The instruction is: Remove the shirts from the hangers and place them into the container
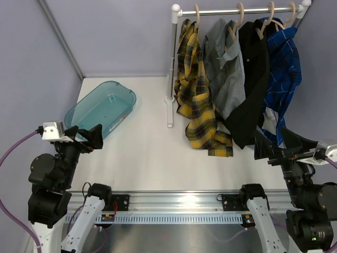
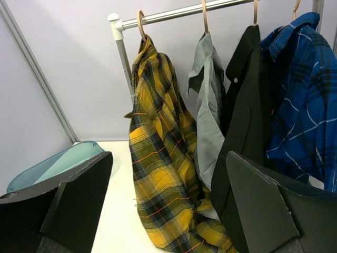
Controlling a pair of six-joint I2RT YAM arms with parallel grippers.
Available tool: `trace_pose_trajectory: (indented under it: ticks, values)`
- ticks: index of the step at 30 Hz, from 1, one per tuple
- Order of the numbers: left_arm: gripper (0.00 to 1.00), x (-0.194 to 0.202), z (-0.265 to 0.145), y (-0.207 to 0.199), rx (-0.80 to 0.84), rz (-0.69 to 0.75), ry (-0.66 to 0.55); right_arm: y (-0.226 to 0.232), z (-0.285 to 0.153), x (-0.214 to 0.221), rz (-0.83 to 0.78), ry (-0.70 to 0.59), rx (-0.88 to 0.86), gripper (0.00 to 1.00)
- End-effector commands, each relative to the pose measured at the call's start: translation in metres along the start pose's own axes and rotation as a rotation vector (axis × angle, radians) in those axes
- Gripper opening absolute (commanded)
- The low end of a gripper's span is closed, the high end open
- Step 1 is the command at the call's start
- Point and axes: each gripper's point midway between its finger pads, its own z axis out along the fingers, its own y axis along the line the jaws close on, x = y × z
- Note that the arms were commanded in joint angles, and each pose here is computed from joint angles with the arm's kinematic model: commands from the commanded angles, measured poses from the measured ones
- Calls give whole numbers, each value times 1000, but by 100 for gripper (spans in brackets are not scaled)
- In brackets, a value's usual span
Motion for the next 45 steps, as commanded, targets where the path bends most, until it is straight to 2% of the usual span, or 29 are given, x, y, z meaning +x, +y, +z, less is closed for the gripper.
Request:
trace_pose_trajectory:
  ticks: [1, 4, 7, 10, 16, 17, 21, 22, 24, 25, 28, 29, 31, 32, 33, 34, 35, 36, 38, 39, 40, 41, 45]
  values:
    - [99, -8, 7, -7, 28, -4, -12, 7, -1, 0, 10, 24, -33, 100]
    - [99, -7, 7, -3, 6, -3, -16, -1, -2, -1, 57, 13, 20, 99]
    - [99, -9, 5, -1, -3, 5, -27, 15, 2, 12, 10, 80, -91, 100]
    - [99, -2, 11, 1, -15, 14, -2, 14, 15, 17, 36, 133, -85, 99]
    - [99, 21, 29, 3, -23, 25, 74, 8, 66, 19, 75, 244, -45, 99]
    - [99, 22, 30, 6, -41, 26, 75, 6, 85, 29, 90, 300, -50, 100]
    - [99, 34, 43, 8, -46, 36, 78, 21, 123, 24, 150, 327, -123, 99]
    - [99, 38, 45, 7, -38, 31, 85, 23, 141, 34, 160, 362, -131, 99]
    - [99, 45, 51, 5, -25, 20, 85, 33, 158, 27, 134, 361, -146, 100]
    - [99, 58, 55, 7, -25, 19, 110, 28, 169, 33, 108, 375, -92, 100]
    - [99, 78, 62, 9, -26, 18, 141, 43, 205, 47, 56, 421, -87, 99]
    - [99, 82, 63, 10, -29, 19, 148, 47, 222, 64, 48, 461, -90, 99]
    - [99, 88, 65, 12, -30, 23, 148, 51, 242, 59, 16, 434, -60, 99]
    - [99, 97, 67, 15, -37, 30, 163, 51, 258, 80, -9, 475, -40, 99]
    - [99, 99, 67, 15, -38, 33, 162, 50, 267, 69, -20, 448, -3, 99]
    - [99, 102, 68, 17, -42, 36, 168, 48, 283, 93, -40, 495, 24, 100]
    - [99, 105, 68, 18, -46, 39, 173, 49, 291, 98, -63, 503, 27, 100]
    - [99, 105, 67, 18, -45, 38, 172, 52, 300, 86, -70, 469, 37, 99]
    - [99, 108, 67, 18, -44, 35, 174, 53, 318, 116, -115, 525, 66, 97]
    - [99, 109, 66, 19, -46, 36, 175, 55, 326, 102, -111, 489, 71, 95]
    - [99, 110, 66, 21, -58, 34, 175, 54, 335, 126, -128, 538, 78, 95]
    - [99, 110, 67, 22, -65, 33, 175, 56, 341, 116, -122, 509, 80, 93]
    - [99, 111, 66, 22, -64, 33, 172, 50, 356, 141, -156, 546, 118, 82]
